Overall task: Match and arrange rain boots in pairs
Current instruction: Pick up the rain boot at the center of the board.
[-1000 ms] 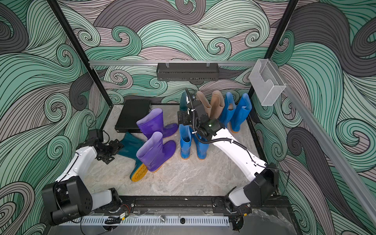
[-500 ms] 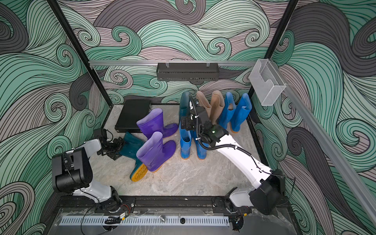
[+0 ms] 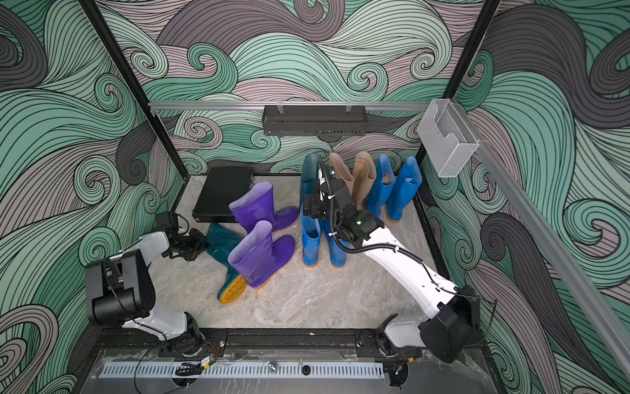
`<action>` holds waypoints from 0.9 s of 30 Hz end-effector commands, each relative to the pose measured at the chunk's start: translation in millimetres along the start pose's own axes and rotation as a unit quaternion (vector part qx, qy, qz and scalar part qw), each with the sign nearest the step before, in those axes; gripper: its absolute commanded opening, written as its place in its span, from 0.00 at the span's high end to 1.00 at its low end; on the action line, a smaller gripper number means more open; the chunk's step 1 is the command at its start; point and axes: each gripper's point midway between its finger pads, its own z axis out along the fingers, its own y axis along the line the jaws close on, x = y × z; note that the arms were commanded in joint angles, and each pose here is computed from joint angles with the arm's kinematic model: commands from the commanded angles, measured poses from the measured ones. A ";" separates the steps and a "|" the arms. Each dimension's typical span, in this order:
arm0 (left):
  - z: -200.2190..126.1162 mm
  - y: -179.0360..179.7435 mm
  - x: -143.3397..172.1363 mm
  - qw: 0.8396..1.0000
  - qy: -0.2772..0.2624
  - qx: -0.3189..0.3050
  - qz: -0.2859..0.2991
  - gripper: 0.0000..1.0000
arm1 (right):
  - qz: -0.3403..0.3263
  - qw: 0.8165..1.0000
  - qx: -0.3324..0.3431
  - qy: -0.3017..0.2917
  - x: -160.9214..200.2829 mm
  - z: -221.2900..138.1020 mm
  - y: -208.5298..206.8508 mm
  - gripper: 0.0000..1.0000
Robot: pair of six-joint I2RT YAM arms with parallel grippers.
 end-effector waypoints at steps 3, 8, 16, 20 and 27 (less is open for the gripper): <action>-74.4 -65.6 -16.2 0.987 -0.095 0.074 0.103 1.00 | 0.017 0.999 -0.019 -0.021 -6.1 -17.2 2.5 0.09; -146.6 -110.3 -14.0 0.961 -0.171 0.120 0.181 1.00 | 0.018 0.999 -0.031 -0.025 -5.4 -29.0 2.8 0.09; -235.6 -183.8 -2.4 0.904 -0.233 0.206 0.293 1.00 | 0.003 0.994 -0.107 -0.021 -8.6 -36.2 29.5 0.10; -274.1 -221.7 -1.8 0.869 -0.250 0.233 0.358 1.00 | -0.052 0.982 -0.178 -0.023 -21.1 -40.1 59.4 0.10; -333.1 -281.4 11.7 0.816 -0.265 0.297 0.419 1.00 | -0.155 0.958 -0.230 -0.077 -57.1 -46.5 87.2 0.01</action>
